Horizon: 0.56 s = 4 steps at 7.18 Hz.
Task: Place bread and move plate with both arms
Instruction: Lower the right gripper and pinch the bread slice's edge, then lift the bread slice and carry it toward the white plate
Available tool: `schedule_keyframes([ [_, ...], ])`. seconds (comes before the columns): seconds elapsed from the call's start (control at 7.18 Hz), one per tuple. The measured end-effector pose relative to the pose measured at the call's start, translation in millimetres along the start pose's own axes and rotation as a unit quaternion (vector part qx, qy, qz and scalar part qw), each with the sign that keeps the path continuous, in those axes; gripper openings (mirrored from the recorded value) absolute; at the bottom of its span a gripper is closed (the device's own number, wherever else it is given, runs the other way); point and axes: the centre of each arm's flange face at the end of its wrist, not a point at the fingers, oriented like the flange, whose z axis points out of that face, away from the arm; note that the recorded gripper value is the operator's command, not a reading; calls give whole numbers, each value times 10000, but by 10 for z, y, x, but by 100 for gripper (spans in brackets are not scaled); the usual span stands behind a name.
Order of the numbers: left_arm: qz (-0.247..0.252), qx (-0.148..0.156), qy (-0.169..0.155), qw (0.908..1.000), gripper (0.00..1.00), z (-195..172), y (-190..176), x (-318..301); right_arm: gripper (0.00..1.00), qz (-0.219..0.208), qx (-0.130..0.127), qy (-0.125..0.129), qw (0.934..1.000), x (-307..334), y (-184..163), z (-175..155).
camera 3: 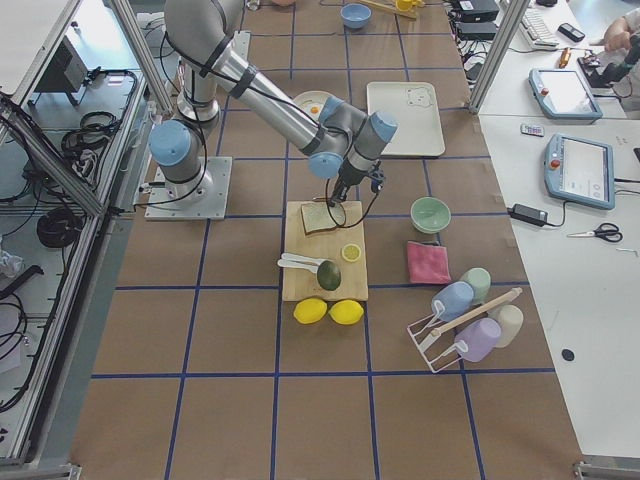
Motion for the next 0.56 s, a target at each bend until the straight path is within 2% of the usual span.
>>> schedule_keyframes([
  [0.28,1,5,3,10000,100,-6,3,0,0,-65,-76,-26,9999,81,68,-321],
  [0.56,0,12,2,10000,100,-13,6,-6,0,-101,-126,-28,9999,148,111,-819],
])
